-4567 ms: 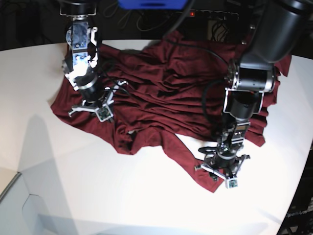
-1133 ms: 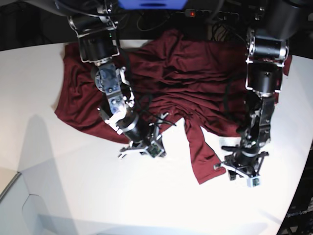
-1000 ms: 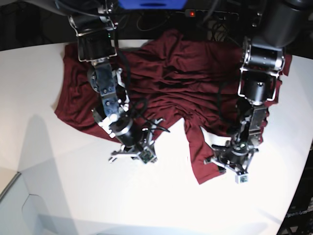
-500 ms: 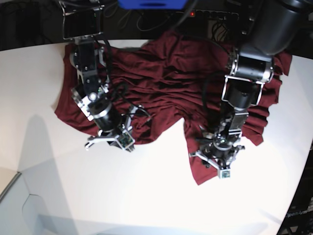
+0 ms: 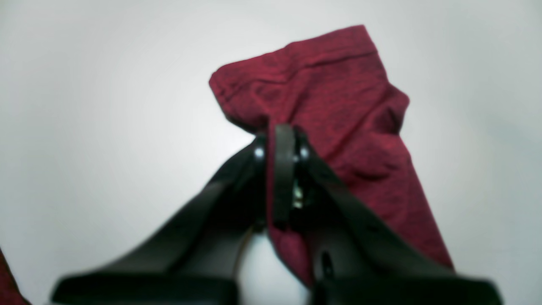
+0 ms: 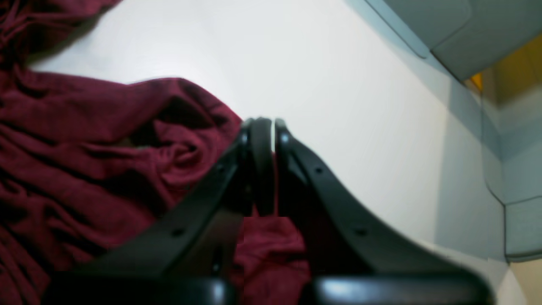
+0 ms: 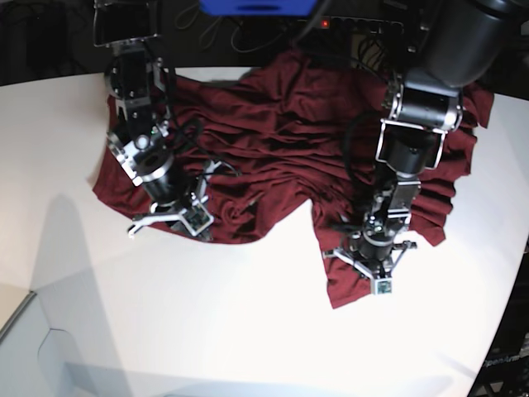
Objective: Layout the t-shirt on the table in an organized manner, then fold the t-shirt properly
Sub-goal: 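Pull the gathered fabric apart with both grippers to spread the body, then drag the shirt edge with the left gripper away from the right gripper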
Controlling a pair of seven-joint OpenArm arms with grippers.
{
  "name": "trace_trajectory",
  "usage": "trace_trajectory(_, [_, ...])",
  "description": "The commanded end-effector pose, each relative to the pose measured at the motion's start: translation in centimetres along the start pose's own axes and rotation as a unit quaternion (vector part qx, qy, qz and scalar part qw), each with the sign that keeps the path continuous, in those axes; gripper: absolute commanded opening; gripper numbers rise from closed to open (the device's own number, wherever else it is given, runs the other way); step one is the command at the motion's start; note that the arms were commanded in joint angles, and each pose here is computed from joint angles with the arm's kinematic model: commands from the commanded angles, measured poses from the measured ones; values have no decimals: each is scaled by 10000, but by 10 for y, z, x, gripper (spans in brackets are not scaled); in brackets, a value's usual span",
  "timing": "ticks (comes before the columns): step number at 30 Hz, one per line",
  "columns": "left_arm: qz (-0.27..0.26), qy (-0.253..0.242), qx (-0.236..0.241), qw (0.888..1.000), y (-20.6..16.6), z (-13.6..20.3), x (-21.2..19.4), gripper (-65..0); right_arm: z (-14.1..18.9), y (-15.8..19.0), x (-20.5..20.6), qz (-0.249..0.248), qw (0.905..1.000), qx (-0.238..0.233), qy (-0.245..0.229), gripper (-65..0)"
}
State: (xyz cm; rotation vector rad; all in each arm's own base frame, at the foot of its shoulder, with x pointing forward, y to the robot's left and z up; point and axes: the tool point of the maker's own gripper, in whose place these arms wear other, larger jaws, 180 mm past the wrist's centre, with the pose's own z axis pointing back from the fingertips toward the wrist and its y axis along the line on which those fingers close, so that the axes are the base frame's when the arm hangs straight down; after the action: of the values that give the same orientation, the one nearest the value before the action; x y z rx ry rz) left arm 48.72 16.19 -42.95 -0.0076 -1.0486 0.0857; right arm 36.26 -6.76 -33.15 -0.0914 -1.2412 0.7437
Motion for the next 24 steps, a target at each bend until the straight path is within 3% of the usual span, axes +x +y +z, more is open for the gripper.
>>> trace_trajectory(1, [13,66,87,9999,9,-1,4,-635,0,-14,17,-8,9994,-192,-288,-627])
trace_trajectory(3, [170,-37,227,9996,25,1,10,-650,0,-18,17,-11,9993,-237,-289,-627])
trace_trajectory(8, [1174,-661,686,9885,83,17,44,-649,1,-17,14,-17,9994,-217,-256,-627])
trace_trajectory(14, [1253,-926,951,9832,118,36,45,-649,-2,-14,-9,-180,9996,-193,69,-627])
trace_trajectory(18, [1552,-1111,1244,9737,146,50,45,-649,-7,4,-42,-325,9980,41,550,-631])
trace_trajectory(24, [1964,-1237,1580,9598,177,60,44,-649,-11,22,-72,-474,9946,294,879,-631])
